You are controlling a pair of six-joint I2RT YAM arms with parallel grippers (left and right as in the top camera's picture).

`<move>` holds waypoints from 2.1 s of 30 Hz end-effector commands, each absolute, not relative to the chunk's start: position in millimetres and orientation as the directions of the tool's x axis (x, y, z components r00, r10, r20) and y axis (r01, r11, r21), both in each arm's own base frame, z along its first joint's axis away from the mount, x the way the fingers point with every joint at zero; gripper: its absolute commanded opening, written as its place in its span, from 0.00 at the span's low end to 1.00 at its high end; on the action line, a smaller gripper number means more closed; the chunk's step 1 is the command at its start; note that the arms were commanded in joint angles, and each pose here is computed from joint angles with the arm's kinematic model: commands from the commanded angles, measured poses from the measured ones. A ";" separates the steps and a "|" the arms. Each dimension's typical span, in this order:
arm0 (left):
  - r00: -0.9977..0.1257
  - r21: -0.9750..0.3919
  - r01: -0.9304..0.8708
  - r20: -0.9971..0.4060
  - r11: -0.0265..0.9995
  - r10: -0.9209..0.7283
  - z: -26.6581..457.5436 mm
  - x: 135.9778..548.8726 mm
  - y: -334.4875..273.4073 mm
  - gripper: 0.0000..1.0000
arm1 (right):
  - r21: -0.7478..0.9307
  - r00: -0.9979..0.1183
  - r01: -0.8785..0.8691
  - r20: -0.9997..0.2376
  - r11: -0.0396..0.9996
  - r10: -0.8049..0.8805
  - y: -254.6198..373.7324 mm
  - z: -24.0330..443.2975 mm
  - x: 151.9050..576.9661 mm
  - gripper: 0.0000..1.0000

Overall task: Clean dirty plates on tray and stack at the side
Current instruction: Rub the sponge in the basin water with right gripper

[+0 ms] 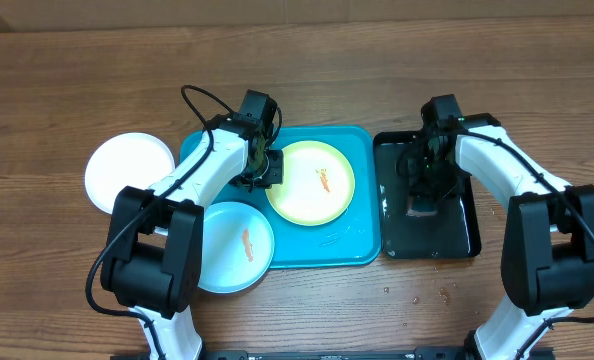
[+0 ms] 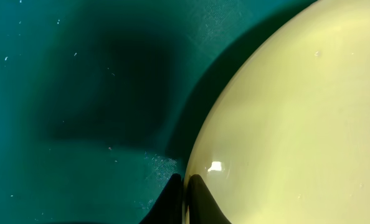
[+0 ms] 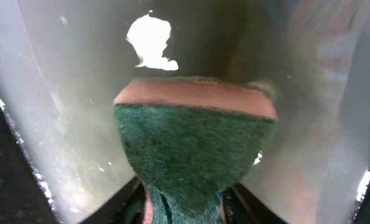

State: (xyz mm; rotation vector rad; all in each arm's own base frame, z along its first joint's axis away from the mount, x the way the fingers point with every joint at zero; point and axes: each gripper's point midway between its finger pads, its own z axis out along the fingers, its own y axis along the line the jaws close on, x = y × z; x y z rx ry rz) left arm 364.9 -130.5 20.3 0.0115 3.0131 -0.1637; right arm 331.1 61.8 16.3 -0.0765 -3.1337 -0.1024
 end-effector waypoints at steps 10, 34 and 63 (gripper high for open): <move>-0.993 -0.083 0.009 -0.114 0.996 -0.001 14.0 362.8 -126.2 0.06 | 0.075 -0.998 0.043 -0.040 0.996 0.046 63.5 33.7 343.6 0.38; -0.992 -0.086 0.009 -0.123 0.996 -0.002 14.3 365.0 -126.7 0.06 | 0.070 -0.999 0.049 -0.014 0.996 0.050 62.4 30.0 336.0 0.04; -0.991 -0.086 0.010 -0.134 0.996 -0.002 8.4 365.0 -126.3 0.10 | 0.071 -0.999 0.044 -0.019 0.996 0.046 62.6 30.1 337.1 0.04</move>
